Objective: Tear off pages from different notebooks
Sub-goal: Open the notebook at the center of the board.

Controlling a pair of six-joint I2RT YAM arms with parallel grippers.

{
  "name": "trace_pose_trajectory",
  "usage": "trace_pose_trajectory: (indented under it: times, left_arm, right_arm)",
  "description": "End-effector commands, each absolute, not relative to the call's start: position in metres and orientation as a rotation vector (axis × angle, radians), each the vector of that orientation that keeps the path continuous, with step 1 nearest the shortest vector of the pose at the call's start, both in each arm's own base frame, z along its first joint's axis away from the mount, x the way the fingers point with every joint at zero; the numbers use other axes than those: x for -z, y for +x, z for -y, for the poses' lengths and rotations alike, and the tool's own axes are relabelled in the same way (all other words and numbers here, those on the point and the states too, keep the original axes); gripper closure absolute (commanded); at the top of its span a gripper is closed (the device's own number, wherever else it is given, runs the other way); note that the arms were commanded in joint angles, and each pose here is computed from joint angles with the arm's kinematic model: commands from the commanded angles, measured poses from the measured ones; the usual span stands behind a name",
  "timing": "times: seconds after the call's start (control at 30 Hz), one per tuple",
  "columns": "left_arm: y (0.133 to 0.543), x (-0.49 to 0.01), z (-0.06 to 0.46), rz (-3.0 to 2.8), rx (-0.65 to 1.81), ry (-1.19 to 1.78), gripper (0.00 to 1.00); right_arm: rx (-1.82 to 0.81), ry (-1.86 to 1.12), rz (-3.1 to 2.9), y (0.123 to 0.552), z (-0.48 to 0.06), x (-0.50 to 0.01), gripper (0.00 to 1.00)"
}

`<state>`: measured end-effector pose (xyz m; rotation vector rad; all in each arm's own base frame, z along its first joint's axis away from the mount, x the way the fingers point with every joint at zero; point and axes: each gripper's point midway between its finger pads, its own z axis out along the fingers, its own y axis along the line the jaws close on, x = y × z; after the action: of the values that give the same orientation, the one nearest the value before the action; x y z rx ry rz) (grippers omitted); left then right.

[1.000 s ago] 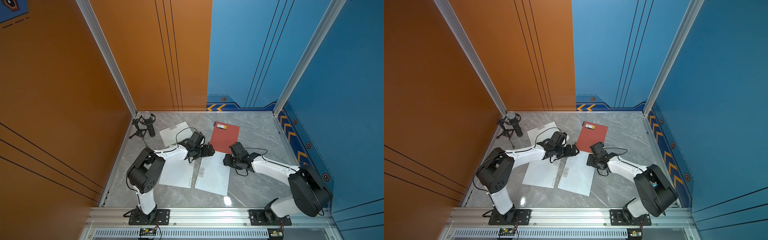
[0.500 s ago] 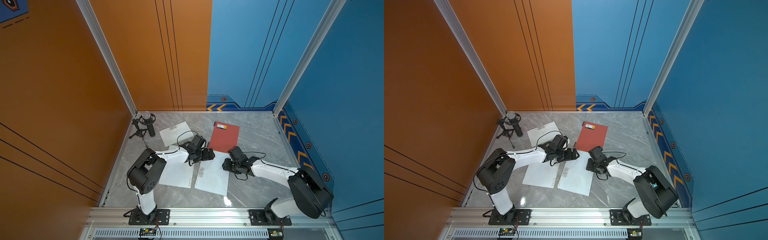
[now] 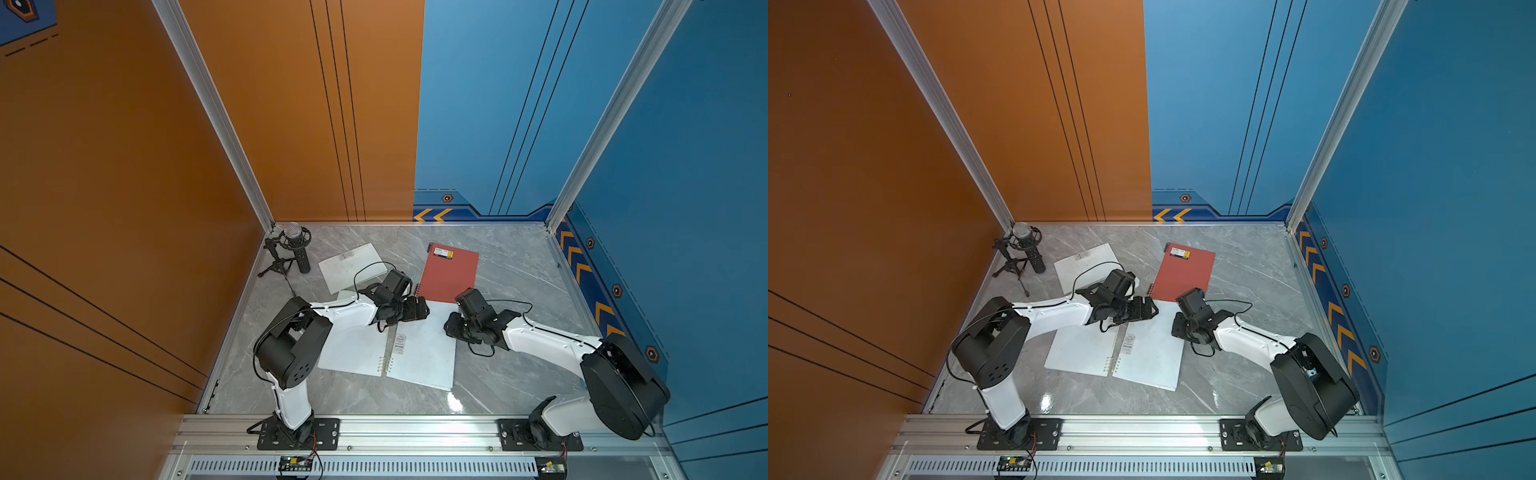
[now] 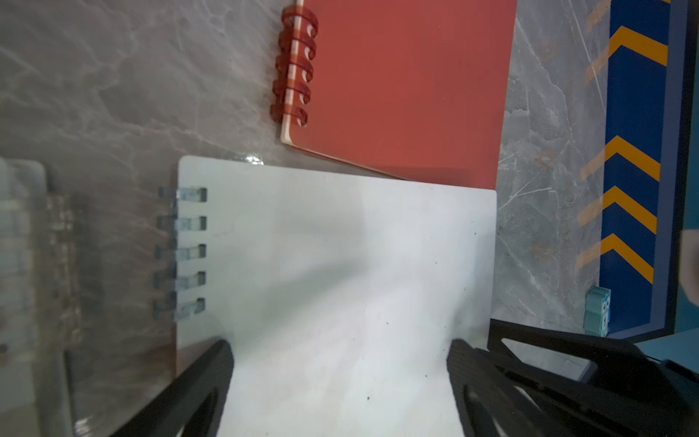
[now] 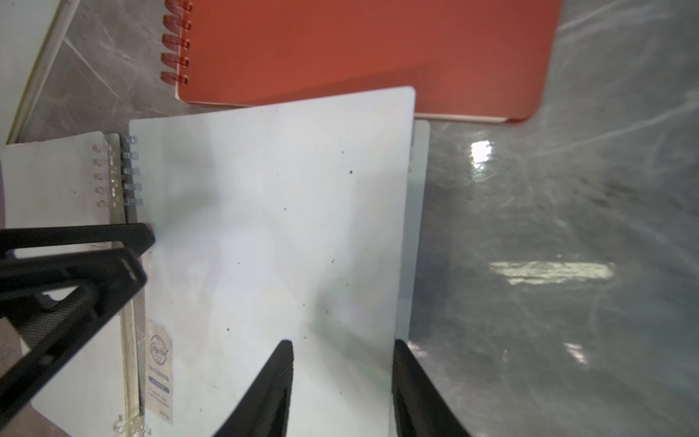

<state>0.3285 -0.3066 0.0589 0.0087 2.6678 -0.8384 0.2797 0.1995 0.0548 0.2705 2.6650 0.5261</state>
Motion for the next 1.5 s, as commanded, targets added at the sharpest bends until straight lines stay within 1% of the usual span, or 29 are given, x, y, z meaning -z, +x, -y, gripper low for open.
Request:
trace_pose_trajectory:
  times: [0.0,0.13,0.27,0.37,0.5,0.57,0.7,0.8,0.97,1.1,1.2,1.3,1.47]
  left_arm:
    - [0.329,-0.069,0.296,-2.656,0.83,-0.02,0.04]
    - [0.334,-0.084,0.294,-2.62,0.852,-0.029,0.01]
    - [0.341,-0.102,0.286,-2.576,0.883,-0.06,0.02]
    - [0.349,-0.123,0.275,-2.521,0.903,-0.099,0.02]
    - [0.355,-0.154,0.25,-2.429,0.913,-0.174,0.02]
    - [0.358,-0.173,0.235,-2.37,0.923,-0.22,0.02]
    - [0.36,-0.2,0.207,-2.279,0.925,-0.275,0.02]
    - [0.358,-0.196,0.193,-2.283,0.938,-0.315,0.02]
    - [0.35,-0.162,0.18,-2.354,0.941,-0.391,0.02]
    - [0.347,-0.152,0.169,-2.357,0.932,-0.434,0.02]
    - [0.347,-0.149,0.168,-2.362,0.933,-0.44,0.02]
    - [0.348,-0.144,0.169,-2.374,0.937,-0.45,0.02]
    - [0.348,-0.145,0.166,-2.364,0.926,-0.465,0.02]
  right_arm:
    - [-0.568,0.209,-2.626,0.286,-0.209,-0.08,0.56]
    - [-0.576,0.193,-2.614,0.288,-0.213,-0.089,0.56]
    - [-0.611,0.174,-2.579,0.291,-0.22,-0.103,0.57]
    - [-0.699,0.12,-2.529,0.293,-0.238,-0.124,0.56]
    - [-0.849,0.012,-2.465,0.296,-0.275,-0.15,0.51]
    - [-0.931,-0.079,-2.433,0.29,-0.302,-0.162,0.48]
    - [-1.092,-0.23,-2.348,0.286,-0.349,-0.189,0.39]
    - [-1.147,-0.346,-2.325,0.281,-0.379,-0.195,0.35]
    - [-1.181,-0.429,-2.342,0.276,-0.4,-0.185,0.31]
    - [-1.234,-0.521,-2.294,0.266,-0.407,-0.192,0.19]
    - [-1.289,-0.583,-2.246,0.256,-0.409,-0.2,0.03]
    - [-1.325,-0.625,-2.207,0.247,-0.408,-0.208,0.0]
    - [-1.361,-0.696,-2.161,0.239,-0.411,-0.221,0.0]
